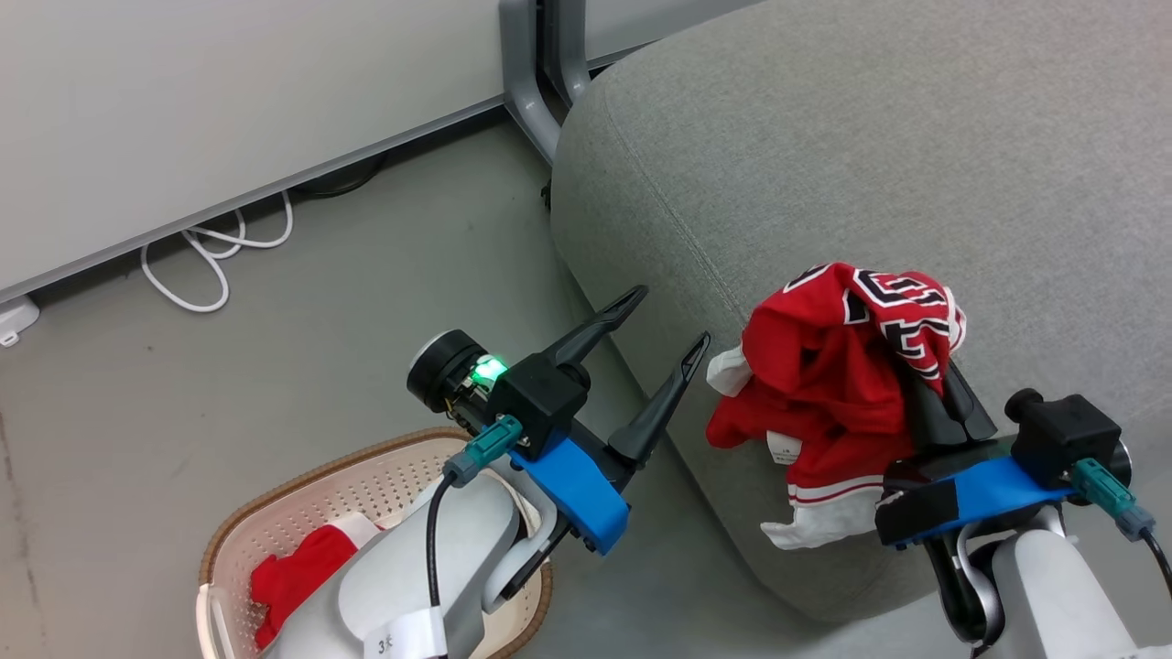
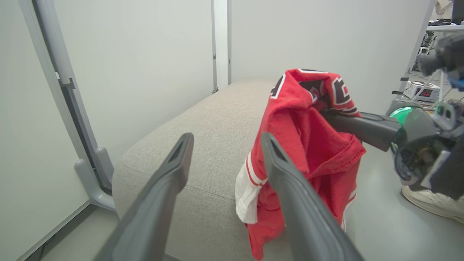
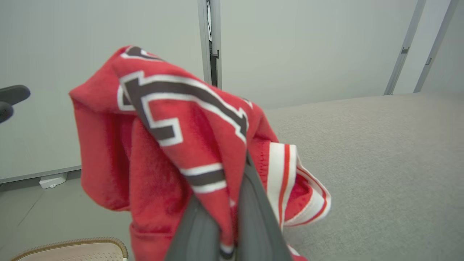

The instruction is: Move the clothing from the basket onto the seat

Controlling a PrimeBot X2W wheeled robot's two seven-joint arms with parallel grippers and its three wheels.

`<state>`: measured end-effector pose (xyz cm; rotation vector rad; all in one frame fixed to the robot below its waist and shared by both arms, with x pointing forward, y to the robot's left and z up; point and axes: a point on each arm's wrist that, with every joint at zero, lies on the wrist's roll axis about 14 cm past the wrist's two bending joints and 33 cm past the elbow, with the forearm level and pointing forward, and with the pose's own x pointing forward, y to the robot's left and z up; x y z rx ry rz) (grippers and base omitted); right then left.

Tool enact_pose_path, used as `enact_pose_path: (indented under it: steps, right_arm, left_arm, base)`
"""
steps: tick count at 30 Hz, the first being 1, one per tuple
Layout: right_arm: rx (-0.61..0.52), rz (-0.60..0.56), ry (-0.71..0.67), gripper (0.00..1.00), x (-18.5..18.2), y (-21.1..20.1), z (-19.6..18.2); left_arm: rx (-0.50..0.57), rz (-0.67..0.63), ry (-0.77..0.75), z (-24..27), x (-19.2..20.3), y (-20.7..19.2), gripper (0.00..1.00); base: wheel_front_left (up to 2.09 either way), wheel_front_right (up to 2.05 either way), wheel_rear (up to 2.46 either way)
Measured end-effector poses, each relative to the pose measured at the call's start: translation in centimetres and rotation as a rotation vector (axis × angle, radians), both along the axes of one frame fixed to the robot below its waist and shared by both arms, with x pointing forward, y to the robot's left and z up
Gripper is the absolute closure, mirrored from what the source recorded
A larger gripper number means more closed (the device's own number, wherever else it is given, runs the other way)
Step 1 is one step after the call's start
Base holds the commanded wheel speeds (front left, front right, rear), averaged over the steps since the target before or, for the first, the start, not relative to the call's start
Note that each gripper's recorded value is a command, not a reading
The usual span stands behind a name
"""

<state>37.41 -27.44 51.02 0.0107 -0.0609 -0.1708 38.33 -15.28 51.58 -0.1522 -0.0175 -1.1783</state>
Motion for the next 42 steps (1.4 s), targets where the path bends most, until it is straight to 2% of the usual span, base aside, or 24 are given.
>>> enact_pose_path:
  steps: [8, 13, 21, 28, 31, 36, 42]
  right_arm:
    - [0.01, -0.017, 0.003, 1.0, -0.6, -0.1, -0.3]
    - [0.001, -0.004, -0.013, 1.0, 0.8, 0.0, 0.3]
    - [-0.101, -0.018, -0.184, 1.0, 7.0, -2.3, 7.0]
    - [-0.229, -0.109, -0.347, 1.0, 12.2, -7.0, 13.6]
    - [-0.272, -0.145, -0.383, 1.0, 14.2, -8.8, 14.9]
    - [-0.3, -0.199, -0.339, 1.0, 17.1, -11.7, 13.0]
    - [-0.272, -0.203, -0.11, 1.0, 20.0, -12.9, 3.8]
  left_arm:
    - [-0.002, -0.002, -0.003, 0.0, 0.1, -0.2, 0.0]
    - [-0.006, 0.018, -0.005, -0.1, 0.8, 0.2, 0.0]
    - [0.004, 0.053, 0.003, -1.9, 3.9, 1.2, 0.0]
    - [0.013, 0.065, 0.021, -4.6, 7.2, 1.7, 0.0]
    - [0.017, 0.079, 0.039, -6.2, 8.6, 2.2, 0.0]
    - [0.021, 0.112, 0.071, -8.9, 10.6, 3.2, 0.0]
    - [0.044, 0.143, 0.125, -12.6, 11.6, 4.5, 0.0]
  base:
    - [0.0, 0.0, 0.0]
    - [0.0, 0.0, 0.0]
    - [0.0, 0.0, 0.0]
    - [0.0, 0.0, 0.0]
    - [0.0, 0.0, 0.0]
    - [0.0, 0.0, 0.0]
    - [0.0, 0.0, 0.0]
